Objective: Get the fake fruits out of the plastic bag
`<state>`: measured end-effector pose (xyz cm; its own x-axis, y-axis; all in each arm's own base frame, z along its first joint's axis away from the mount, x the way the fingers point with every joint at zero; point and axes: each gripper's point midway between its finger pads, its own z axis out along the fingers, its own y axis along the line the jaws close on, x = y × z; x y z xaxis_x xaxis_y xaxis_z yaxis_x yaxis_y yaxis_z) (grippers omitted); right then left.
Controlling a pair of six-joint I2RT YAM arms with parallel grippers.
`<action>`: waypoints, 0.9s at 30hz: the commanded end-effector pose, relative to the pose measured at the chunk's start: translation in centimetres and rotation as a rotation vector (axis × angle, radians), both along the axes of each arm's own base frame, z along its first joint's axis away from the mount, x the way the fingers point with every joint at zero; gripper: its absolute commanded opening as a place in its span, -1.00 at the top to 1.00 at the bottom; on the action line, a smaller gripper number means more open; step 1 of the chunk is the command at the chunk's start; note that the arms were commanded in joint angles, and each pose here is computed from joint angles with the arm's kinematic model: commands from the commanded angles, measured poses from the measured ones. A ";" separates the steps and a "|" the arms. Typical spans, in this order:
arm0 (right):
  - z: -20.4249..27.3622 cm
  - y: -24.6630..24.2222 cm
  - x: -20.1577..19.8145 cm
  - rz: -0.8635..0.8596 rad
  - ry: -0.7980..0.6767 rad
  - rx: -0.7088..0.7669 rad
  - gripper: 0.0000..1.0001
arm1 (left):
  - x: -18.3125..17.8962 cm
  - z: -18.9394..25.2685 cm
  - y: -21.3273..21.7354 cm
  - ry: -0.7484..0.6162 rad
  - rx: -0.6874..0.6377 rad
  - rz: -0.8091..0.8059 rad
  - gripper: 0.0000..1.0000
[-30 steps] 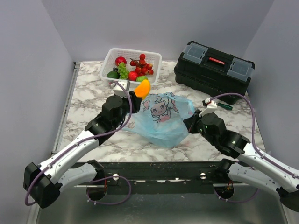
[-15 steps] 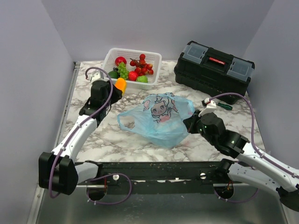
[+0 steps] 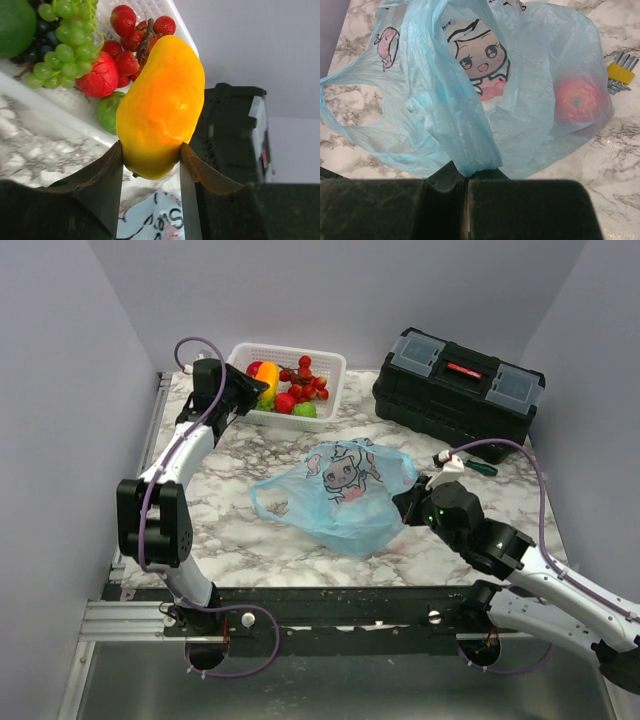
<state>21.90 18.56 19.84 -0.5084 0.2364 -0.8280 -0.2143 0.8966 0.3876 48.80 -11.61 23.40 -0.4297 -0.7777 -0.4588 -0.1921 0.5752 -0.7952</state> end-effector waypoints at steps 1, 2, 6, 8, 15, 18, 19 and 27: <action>1.2 -0.6 0.2 -0.025 -0.037 0.007 0.99 | 3.9 1.9 -1.8 -0.006 -0.256 -0.074 1.00; 1.3 -0.6 0.2 -0.027 -0.039 0.008 0.99 | 4.7 1.4 -1.4 0.023 -0.279 -0.044 1.00; 1.5 -0.6 0.1 -0.024 -0.041 0.010 0.99 | 6.9 -0.5 -0.3 0.124 -0.396 0.056 1.00; 1.5 -0.6 0.1 -0.021 -0.037 0.009 0.99 | 8.0 -1.1 0.1 0.150 -0.444 0.098 1.00; 1.5 -0.5 -0.1 -0.017 -0.029 0.019 0.99 | 10.6 -3.1 1.6 0.214 -0.548 0.213 0.95; 1.5 -0.6 -0.1 -0.018 -0.027 0.016 0.99 | 11.3 -3.9 1.8 0.234 -0.567 0.241 0.83; 1.5 -0.5 -0.1 -0.017 -0.026 0.016 0.99 | 11.5 -4.0 1.8 0.236 -0.569 0.241 0.74; 1.5 -0.1 0.1 -0.010 -0.018 0.010 0.99 | 12.6 -4.3 1.3 0.244 -0.559 0.194 -0.13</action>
